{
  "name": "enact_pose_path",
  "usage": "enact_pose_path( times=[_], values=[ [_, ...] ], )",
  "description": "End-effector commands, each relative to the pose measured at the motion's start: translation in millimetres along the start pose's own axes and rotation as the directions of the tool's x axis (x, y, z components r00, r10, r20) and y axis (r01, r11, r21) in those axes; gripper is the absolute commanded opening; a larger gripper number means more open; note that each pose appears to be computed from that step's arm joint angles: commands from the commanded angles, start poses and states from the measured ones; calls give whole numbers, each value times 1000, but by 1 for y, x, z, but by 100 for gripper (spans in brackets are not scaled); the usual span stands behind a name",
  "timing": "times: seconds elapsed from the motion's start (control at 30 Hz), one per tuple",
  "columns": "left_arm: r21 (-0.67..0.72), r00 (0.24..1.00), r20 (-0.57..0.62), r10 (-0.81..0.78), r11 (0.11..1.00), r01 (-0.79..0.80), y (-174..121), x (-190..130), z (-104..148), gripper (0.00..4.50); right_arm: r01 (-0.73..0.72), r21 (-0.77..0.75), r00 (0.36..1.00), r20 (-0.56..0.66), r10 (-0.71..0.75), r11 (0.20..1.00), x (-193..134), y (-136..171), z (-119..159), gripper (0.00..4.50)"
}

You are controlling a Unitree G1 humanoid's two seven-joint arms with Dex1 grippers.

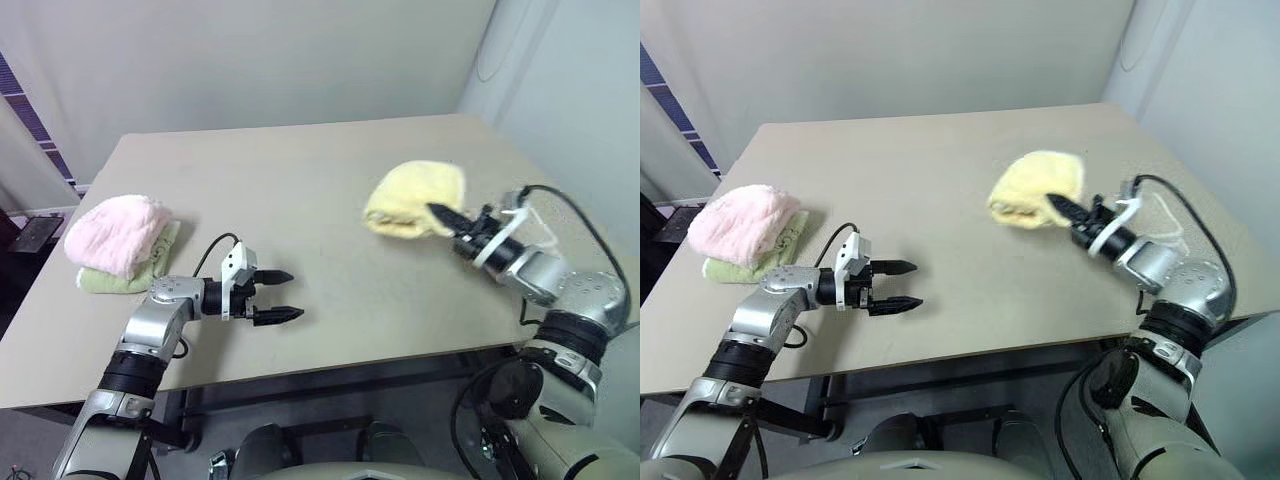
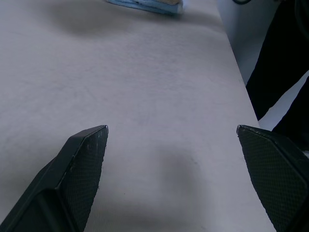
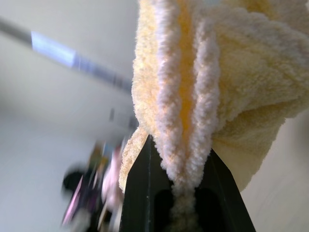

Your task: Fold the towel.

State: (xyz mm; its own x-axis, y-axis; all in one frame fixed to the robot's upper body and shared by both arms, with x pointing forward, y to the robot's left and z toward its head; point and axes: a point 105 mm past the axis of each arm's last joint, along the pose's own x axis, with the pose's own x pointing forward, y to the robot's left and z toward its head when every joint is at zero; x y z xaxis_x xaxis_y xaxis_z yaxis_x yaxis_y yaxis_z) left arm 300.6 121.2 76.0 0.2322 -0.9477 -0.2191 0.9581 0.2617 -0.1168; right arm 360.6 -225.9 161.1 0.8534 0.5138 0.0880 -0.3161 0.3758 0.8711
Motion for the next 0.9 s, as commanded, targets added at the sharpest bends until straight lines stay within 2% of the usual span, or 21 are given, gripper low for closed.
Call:
enact_pose_path(
  times=[0.03,0.1,0.17,0.23,0.33,0.43,0.67,0.9],
  values=[
    [80,999,28,-23,997,21,2,8,17,450,24,-113,958,286,10,993,-20,20,57,0],
    [97,999,45,-20,995,15,4,15,22,450,84,-115,908,419,-28,990,-36,16,78,0],
    [107,996,86,-14,994,5,6,22,31,450,140,-91,872,482,-80,986,-43,8,88,0],
    [109,994,109,-12,994,0,7,26,37,450,184,-83,852,510,-117,980,-47,1,91,0],
    [114,993,113,-28,993,15,6,34,40,450,304,7,791,555,-256,953,-55,-32,94,0],
    [117,993,111,-34,993,21,4,37,40,450,360,89,747,569,-344,929,-59,-56,91,0],
    [119,991,131,-36,993,20,2,41,45,450,399,201,700,564,-439,895,-55,-83,75,0],
    [110,990,141,-23,994,8,3,41,46,450,340,216,707,583,-400,915,-39,-69,69,0]
  ],
)
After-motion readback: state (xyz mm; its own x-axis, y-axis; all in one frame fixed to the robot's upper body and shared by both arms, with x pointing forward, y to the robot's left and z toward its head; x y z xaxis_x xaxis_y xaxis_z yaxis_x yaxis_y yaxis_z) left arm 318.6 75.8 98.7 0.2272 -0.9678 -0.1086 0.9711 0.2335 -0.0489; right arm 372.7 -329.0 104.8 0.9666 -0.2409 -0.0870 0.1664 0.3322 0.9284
